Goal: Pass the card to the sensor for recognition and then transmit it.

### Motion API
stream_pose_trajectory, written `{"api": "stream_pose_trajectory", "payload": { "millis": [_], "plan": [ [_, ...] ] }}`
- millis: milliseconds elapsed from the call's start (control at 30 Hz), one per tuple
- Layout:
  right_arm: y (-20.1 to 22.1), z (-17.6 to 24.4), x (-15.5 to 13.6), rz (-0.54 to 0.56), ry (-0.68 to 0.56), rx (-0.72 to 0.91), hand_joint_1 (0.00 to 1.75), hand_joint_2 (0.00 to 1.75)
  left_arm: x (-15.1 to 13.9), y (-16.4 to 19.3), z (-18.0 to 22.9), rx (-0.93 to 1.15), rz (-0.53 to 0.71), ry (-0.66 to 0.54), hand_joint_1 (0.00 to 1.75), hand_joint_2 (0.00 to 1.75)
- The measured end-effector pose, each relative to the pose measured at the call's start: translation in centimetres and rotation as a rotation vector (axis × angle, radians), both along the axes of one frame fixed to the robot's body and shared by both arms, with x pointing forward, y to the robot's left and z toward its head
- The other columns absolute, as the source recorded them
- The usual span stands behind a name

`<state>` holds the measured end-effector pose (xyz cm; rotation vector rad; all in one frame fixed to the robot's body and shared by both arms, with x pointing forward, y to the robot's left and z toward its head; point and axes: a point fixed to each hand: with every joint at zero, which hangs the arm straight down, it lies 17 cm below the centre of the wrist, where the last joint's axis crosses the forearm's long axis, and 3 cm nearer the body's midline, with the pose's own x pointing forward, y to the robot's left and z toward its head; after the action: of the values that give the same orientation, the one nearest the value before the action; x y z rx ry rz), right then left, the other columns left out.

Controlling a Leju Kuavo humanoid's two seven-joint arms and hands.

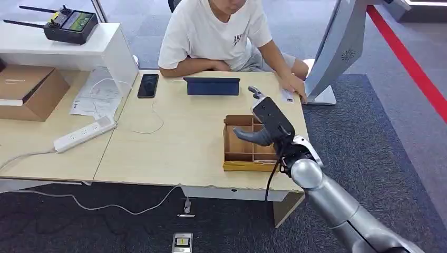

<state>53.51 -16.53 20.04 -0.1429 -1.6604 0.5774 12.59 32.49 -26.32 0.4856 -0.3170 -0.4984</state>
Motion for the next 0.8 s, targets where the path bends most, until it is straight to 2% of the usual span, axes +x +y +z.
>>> {"api": "stream_pose_trajectory", "payload": {
  "millis": [133, 300, 533, 700, 800],
  "plan": [
    [0.0, 0.2, -2.5, 0.052, -0.017, 0.02, 0.0, 1.75, 0.0, 0.1, 0.0, -0.001, 0.008, -0.006, 0.0, 0.0],
    [-0.7, -1.4, -5.0, 0.07, -0.021, -0.033, 0.0, 1.75, 0.1, 0.2, 0.1, 0.005, 0.013, -0.011, 0.0, 0.0],
    [-2.3, -4.9, -7.1, 0.043, -0.015, -0.314, 0.0, 1.75, 0.1, 0.3, 0.1, 0.011, 0.013, -0.009, 0.0, 0.0],
    [-4.0, -6.4, -7.4, -0.012, -0.051, -0.562, 0.0, 1.75, 0.1, 0.3, 0.1, 0.015, 0.011, -0.005, 0.0, 0.0],
    [-4.4, -7.0, -7.5, -0.038, -0.079, -0.652, 0.0, 1.75, 0.1, 0.3, 0.1, 0.016, 0.013, -0.003, 0.0, 0.0]
  ]
}}
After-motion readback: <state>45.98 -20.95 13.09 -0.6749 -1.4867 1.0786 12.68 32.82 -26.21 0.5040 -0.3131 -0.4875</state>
